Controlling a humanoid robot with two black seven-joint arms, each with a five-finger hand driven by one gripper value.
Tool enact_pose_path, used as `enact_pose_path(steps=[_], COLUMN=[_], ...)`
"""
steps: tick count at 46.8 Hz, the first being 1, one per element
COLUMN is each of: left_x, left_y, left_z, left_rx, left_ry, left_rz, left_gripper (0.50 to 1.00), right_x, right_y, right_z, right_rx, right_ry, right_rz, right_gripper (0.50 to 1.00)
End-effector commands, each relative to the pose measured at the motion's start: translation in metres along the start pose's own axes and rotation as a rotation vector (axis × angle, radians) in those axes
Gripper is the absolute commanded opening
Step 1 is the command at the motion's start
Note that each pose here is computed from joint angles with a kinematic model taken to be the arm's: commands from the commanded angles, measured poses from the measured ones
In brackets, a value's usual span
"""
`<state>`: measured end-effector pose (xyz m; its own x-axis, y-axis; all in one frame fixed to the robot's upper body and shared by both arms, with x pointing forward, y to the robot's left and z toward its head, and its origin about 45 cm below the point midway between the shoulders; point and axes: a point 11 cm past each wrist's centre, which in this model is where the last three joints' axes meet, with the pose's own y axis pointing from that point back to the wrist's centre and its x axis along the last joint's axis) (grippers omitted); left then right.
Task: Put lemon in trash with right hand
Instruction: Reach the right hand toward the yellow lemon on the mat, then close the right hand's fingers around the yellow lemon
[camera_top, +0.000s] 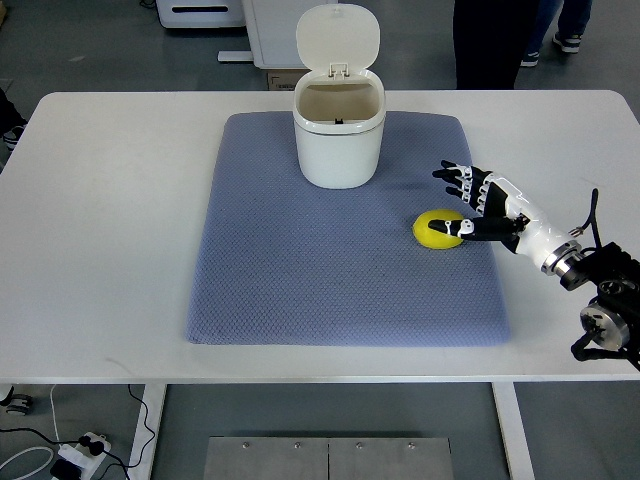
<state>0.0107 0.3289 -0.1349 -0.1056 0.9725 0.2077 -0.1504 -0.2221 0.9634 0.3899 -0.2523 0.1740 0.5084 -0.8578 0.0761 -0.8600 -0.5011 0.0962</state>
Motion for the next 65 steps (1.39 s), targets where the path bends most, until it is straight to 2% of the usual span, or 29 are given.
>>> enact_pose_path(steps=[1,19,36,65], left_x=[0.000,0.000,0.000,0.000], left_y=[0.000,0.000,0.000,0.000], left_z=[0.000,-0.001,0.000,0.000], left_rx=[-0.001,0.001,-0.001,-0.001], left_ry=[0.000,0.000,0.000,0.000], left_rz=[0.000,0.000,0.000,0.000], left_gripper=[1.000,1.000,1.000,1.000], right_x=[-0.002,-0.002,0.022,0.009], right_y=[0.000,-0.001,0.010,0.014], right_z=[0.004,0.011,0.017,0.028], right_rx=[-0.009,-0.031,-0.061,-0.076], right_ry=[0.021,0.090,0.124,0.144], right_rz=[-0.005,-0.004,0.043,-0.003], right_gripper=[0.954,0.952,0.949,0.941])
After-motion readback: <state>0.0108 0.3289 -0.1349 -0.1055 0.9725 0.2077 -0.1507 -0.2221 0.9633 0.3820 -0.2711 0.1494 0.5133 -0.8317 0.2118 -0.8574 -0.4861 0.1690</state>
